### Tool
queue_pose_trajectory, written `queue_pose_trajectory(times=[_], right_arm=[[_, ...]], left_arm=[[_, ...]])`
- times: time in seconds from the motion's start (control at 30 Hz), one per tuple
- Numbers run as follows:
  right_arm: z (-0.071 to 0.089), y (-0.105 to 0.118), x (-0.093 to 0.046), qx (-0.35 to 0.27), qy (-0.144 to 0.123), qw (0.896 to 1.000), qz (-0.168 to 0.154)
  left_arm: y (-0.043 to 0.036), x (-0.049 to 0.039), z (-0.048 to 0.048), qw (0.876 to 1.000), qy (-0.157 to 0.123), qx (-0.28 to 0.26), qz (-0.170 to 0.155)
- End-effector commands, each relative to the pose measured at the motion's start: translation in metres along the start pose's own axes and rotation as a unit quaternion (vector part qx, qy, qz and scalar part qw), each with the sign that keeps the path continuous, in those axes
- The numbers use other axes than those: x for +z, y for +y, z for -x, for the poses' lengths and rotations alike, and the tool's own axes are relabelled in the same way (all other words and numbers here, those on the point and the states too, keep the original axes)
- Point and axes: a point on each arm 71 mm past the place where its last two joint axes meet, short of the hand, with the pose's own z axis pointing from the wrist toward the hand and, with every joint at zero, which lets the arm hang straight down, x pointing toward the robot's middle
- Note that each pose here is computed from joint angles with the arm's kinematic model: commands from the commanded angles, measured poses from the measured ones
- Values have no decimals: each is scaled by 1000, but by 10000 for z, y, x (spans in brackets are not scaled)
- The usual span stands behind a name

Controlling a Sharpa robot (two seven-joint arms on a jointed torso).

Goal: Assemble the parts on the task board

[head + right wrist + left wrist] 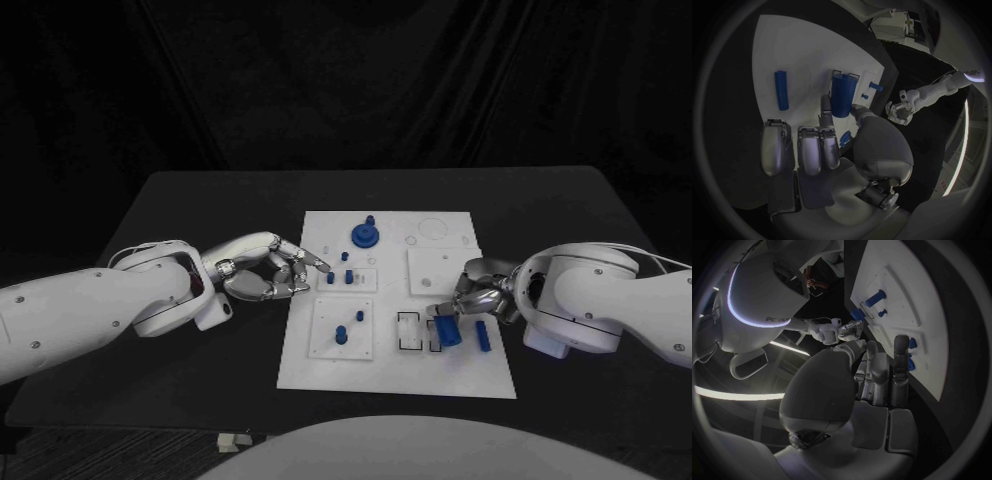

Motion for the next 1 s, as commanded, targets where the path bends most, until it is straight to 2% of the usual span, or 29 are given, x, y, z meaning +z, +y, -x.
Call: queue_pose_trajectory(times=[0.03, 0.4, 1.0], right_arm=[[4, 34, -6, 56, -8, 998, -1], [-54, 180, 72, 76, -5, 997, 7], [-152, 234, 147, 72, 14, 997, 7]], left_arm=[[-14, 13, -8, 1000, 3, -7, -5], [-19, 17, -13, 1000, 4, -8, -7], [-17, 13, -14, 1000, 4, -8, -7]])
